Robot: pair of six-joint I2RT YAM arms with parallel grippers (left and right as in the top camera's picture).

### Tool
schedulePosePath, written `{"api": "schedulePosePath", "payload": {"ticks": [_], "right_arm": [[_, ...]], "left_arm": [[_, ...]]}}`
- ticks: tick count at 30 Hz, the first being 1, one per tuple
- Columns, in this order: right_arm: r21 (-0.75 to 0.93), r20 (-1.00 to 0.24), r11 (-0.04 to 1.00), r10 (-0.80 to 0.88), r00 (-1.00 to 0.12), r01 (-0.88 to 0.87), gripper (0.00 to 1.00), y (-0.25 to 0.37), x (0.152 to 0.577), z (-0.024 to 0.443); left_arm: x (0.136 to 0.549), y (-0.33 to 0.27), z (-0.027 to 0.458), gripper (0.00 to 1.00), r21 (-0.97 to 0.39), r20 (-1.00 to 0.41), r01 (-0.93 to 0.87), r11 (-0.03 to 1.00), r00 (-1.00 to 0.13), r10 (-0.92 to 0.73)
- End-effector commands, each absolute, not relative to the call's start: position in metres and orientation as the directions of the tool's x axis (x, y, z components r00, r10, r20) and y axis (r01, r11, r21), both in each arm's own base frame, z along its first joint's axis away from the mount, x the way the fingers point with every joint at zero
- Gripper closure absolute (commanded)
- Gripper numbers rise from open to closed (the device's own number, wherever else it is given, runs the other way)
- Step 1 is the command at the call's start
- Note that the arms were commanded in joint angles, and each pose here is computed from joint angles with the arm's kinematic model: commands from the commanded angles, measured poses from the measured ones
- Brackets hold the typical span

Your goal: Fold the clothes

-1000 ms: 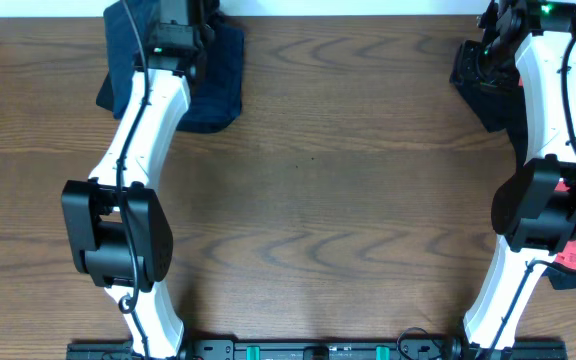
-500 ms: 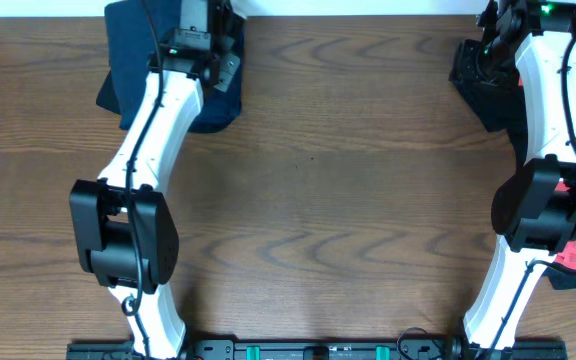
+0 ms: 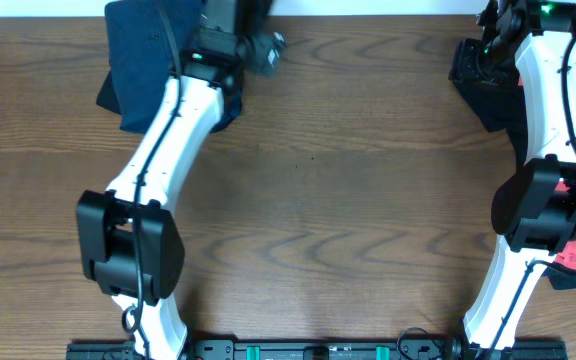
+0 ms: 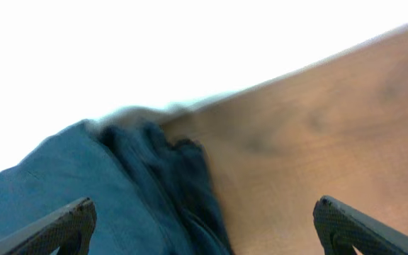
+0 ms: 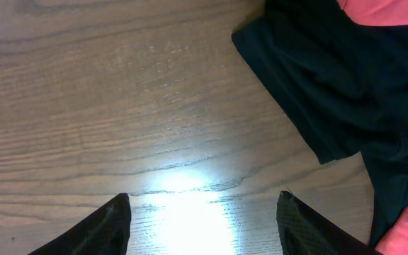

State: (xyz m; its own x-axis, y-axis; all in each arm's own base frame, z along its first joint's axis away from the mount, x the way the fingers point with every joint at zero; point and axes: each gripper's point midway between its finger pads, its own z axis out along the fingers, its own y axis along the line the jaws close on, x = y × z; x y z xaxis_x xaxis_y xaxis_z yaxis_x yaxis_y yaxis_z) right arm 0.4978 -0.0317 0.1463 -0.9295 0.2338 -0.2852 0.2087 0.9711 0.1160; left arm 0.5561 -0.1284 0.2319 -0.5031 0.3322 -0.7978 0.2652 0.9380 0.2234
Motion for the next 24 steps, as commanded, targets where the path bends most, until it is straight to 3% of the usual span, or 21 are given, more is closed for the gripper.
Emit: {"api": "schedulePosePath", "payload": {"ticks": [1, 5, 10, 19, 24], "right_arm": [[0.119, -0.305, 0.975, 0.218, -0.927, 0.190, 0.36, -0.028, 0.501, 0.152], [0.117, -0.303, 0.976, 0.210, -0.930, 0.183, 0.36, -0.028, 0.501, 0.151], [0.110, -0.302, 0.980, 0.190, -0.934, 0.164, 0.36, -0.027, 0.500, 0.151], [0.100, -0.291, 0.985, 0.164, -0.943, 0.140, 0.35, -0.027, 0.497, 0.150], [0.100, -0.285, 0.985, 0.164, -0.944, 0.141, 0.35, -0.027, 0.495, 0.150]], "left_arm": [[0.575, -0.085, 0.271, 0.02, 0.077, -0.890, 0.065, 0.995, -0.445, 0.097], [0.597, -0.048, 0.272, 0.02, -0.009, -0.921, -0.048, 0.999, -0.389, -0.026], [0.622, -0.005, 0.229, 0.02, -0.042, -0.915, -0.155, 0.987, -0.391, -0.101], [0.630, 0.001, 0.046, 0.02, -0.073, -0.759, -0.239, 0.968, -0.616, -0.210], [0.624, -0.025, 0.000, 0.02, -0.132, -0.695, -0.173, 0.976, -0.686, -0.216]]}}
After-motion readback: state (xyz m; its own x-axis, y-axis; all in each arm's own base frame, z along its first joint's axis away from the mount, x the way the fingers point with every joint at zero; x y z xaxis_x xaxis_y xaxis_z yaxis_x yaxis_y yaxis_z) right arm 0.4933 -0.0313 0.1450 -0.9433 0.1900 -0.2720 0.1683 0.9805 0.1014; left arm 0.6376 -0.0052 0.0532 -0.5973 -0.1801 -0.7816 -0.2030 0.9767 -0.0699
